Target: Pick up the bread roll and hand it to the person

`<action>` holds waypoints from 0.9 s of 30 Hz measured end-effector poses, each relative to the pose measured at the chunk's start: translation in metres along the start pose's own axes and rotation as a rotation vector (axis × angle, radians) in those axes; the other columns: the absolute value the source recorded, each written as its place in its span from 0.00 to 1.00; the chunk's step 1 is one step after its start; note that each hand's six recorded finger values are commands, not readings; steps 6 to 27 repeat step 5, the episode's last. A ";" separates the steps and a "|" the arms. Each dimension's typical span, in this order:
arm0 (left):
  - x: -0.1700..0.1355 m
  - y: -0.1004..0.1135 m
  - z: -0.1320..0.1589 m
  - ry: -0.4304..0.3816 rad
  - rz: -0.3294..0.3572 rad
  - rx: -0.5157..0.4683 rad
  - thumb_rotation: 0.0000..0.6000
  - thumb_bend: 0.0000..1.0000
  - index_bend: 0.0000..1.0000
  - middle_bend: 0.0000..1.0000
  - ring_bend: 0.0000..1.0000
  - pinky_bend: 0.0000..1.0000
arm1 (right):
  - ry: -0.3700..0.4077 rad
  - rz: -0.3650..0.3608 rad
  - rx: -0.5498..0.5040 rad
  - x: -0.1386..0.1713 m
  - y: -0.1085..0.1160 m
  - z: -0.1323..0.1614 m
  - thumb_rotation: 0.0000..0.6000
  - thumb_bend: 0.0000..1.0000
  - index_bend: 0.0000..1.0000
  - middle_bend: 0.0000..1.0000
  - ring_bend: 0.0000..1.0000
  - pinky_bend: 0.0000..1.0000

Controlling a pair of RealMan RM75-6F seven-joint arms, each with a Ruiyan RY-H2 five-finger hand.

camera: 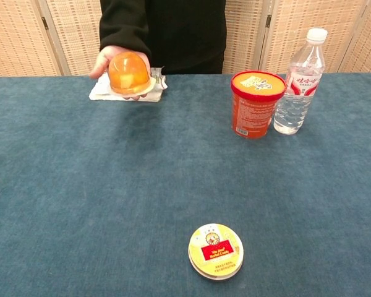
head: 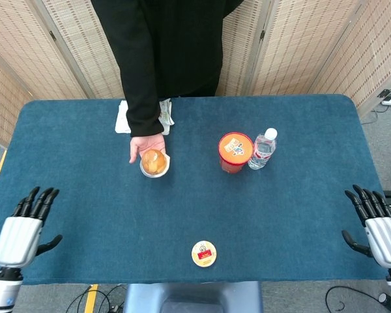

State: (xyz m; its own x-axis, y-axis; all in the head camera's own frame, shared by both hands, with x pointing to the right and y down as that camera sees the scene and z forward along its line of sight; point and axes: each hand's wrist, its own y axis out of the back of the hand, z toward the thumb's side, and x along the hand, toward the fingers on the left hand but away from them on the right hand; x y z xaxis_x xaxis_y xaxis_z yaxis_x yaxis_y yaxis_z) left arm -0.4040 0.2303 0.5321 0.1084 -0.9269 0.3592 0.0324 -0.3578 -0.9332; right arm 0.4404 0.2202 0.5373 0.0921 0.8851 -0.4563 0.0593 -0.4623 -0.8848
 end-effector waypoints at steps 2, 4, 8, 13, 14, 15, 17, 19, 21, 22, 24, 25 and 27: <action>-0.010 -0.007 -0.018 0.025 0.028 -0.026 1.00 0.16 0.07 0.12 0.04 0.21 | -0.013 0.009 0.016 -0.003 -0.004 0.000 1.00 0.26 0.00 0.00 0.00 0.00; -0.019 -0.012 -0.033 0.046 0.051 -0.048 1.00 0.16 0.07 0.12 0.04 0.21 | -0.028 0.018 0.030 -0.007 -0.008 0.000 1.00 0.26 0.00 0.00 0.00 0.00; -0.024 -0.016 -0.040 0.059 0.061 -0.059 1.00 0.16 0.06 0.12 0.04 0.21 | -0.035 0.022 0.035 -0.008 -0.010 0.000 1.00 0.26 0.00 0.00 0.00 0.00; -0.024 -0.016 -0.040 0.059 0.061 -0.059 1.00 0.16 0.06 0.12 0.04 0.21 | -0.035 0.022 0.035 -0.008 -0.010 0.000 1.00 0.26 0.00 0.00 0.00 0.00; -0.024 -0.016 -0.040 0.059 0.061 -0.059 1.00 0.16 0.06 0.12 0.04 0.21 | -0.035 0.022 0.035 -0.008 -0.010 0.000 1.00 0.26 0.00 0.00 0.00 0.00; -0.024 -0.016 -0.040 0.059 0.061 -0.059 1.00 0.16 0.06 0.12 0.04 0.21 | -0.035 0.022 0.035 -0.008 -0.010 0.000 1.00 0.26 0.00 0.00 0.00 0.00; -0.024 -0.016 -0.040 0.059 0.061 -0.059 1.00 0.16 0.06 0.12 0.04 0.21 | -0.035 0.022 0.035 -0.008 -0.010 0.000 1.00 0.26 0.00 0.00 0.00 0.00; -0.024 -0.016 -0.040 0.059 0.061 -0.059 1.00 0.16 0.06 0.12 0.04 0.21 | -0.035 0.022 0.035 -0.008 -0.010 0.000 1.00 0.26 0.00 0.00 0.00 0.00; -0.024 -0.016 -0.040 0.059 0.061 -0.059 1.00 0.16 0.06 0.12 0.04 0.21 | -0.035 0.022 0.035 -0.008 -0.010 0.000 1.00 0.26 0.00 0.00 0.00 0.00; -0.024 -0.016 -0.040 0.059 0.061 -0.059 1.00 0.16 0.06 0.12 0.04 0.21 | -0.035 0.022 0.035 -0.008 -0.010 0.000 1.00 0.26 0.00 0.00 0.00 0.00; -0.024 -0.016 -0.040 0.059 0.061 -0.059 1.00 0.16 0.06 0.12 0.04 0.21 | -0.035 0.022 0.035 -0.008 -0.010 0.000 1.00 0.26 0.00 0.00 0.00 0.00; -0.024 -0.016 -0.040 0.059 0.061 -0.059 1.00 0.16 0.06 0.12 0.04 0.21 | -0.035 0.022 0.035 -0.008 -0.010 0.000 1.00 0.26 0.00 0.00 0.00 0.00; -0.024 -0.016 -0.040 0.059 0.061 -0.059 1.00 0.16 0.06 0.12 0.04 0.21 | -0.035 0.022 0.035 -0.008 -0.010 0.000 1.00 0.26 0.00 0.00 0.00 0.00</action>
